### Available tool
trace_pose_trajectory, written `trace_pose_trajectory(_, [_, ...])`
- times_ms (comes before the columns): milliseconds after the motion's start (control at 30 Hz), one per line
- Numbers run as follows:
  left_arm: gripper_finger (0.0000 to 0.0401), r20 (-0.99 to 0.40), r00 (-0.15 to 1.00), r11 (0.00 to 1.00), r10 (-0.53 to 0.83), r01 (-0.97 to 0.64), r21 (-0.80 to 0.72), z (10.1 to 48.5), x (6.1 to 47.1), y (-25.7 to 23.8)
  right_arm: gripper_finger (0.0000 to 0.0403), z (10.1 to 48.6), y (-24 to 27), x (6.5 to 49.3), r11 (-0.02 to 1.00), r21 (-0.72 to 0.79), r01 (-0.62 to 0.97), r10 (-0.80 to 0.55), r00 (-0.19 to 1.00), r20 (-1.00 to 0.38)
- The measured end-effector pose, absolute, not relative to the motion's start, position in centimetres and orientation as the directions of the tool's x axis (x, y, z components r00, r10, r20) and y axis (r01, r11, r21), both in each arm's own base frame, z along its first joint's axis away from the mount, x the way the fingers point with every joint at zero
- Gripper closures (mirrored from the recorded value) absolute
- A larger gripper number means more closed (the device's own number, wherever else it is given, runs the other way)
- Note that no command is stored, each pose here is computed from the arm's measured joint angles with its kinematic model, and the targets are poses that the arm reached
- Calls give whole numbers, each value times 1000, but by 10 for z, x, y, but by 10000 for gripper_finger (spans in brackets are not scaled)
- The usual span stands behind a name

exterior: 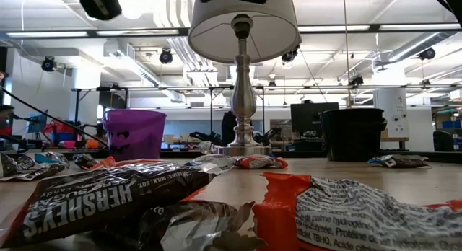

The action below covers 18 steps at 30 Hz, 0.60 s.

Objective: Sort candy
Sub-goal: Put the black chocolate into the orange bucket

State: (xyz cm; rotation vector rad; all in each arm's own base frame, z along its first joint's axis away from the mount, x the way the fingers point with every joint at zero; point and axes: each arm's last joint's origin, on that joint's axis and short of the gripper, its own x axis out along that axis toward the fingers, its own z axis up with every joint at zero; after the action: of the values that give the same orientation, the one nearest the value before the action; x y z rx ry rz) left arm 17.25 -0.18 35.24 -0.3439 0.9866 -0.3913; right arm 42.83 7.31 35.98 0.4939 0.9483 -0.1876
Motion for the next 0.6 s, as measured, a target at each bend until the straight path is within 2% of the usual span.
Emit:
trace_pose_trajectory(433, [364, -778, 420, 880, -467, 137, -455, 355, 158, -42, 264, 352, 84, 421, 892, 294, 342, 98, 488, -867])
trace_pose_trajectory(600, [364, -806, 406, 894, -431, 70, -442, 353, 157, -54, 264, 350, 86, 416, 912, 271, 308, 117, 438, -891])
